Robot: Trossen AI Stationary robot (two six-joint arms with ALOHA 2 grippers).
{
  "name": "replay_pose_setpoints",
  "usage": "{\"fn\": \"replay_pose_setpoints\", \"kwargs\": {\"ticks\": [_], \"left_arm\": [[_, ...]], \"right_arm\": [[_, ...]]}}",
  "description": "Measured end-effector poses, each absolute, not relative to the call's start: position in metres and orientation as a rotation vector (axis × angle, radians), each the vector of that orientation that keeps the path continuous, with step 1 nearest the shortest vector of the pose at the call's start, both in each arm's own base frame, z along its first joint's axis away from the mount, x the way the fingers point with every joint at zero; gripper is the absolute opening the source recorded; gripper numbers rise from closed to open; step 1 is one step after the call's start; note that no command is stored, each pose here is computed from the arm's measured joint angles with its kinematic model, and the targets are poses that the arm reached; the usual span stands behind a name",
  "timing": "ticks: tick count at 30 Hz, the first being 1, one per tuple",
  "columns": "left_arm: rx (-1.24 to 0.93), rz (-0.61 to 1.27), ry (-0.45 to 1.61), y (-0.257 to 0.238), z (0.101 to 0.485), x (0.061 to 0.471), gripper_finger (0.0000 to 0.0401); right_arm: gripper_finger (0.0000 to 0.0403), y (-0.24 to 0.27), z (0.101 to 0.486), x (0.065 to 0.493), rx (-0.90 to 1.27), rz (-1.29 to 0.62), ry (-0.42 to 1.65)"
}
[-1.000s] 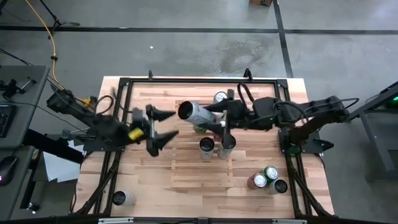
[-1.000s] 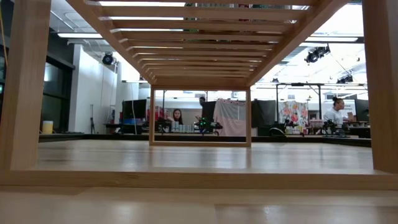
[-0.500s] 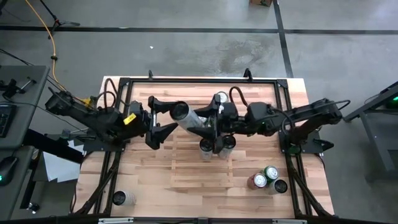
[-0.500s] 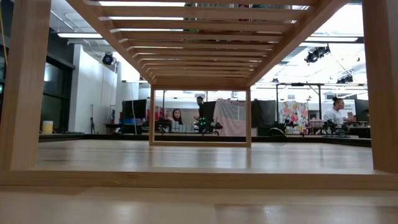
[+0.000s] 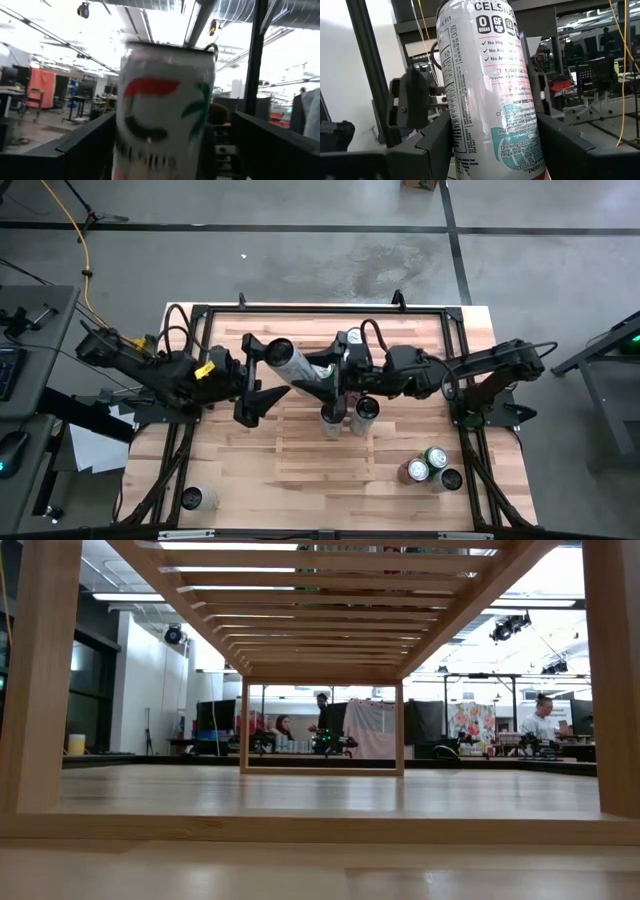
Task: Place canned beverage on shelf
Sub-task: Put the white pink soda can on the shelf aligned with the other white pink soda cans
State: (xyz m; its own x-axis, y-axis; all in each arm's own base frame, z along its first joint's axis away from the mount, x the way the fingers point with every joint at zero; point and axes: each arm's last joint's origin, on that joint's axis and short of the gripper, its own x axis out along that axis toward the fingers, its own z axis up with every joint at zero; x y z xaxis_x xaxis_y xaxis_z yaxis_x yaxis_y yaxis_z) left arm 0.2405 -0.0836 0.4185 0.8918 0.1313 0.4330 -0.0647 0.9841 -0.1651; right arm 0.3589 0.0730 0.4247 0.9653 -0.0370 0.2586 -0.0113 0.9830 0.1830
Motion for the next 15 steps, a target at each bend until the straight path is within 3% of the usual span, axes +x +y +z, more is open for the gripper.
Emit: {"fn": "replay_pose_setpoints", "kwargs": {"ticks": [9, 15], "left_arm": [[-0.103, 0.149, -0.473, -0.082, 0.429, 0.244, 0.0381], [-0.105, 0.175, -0.475, -0.080, 0.432, 0.239, 0.0344]], "right_arm": [[0.0230, 0.074, 0.421, 0.362, 0.183, -0.010, -0.254], [0.0230, 0.074, 0.421, 0.362, 0.182, -0.011, -0.250]]}}
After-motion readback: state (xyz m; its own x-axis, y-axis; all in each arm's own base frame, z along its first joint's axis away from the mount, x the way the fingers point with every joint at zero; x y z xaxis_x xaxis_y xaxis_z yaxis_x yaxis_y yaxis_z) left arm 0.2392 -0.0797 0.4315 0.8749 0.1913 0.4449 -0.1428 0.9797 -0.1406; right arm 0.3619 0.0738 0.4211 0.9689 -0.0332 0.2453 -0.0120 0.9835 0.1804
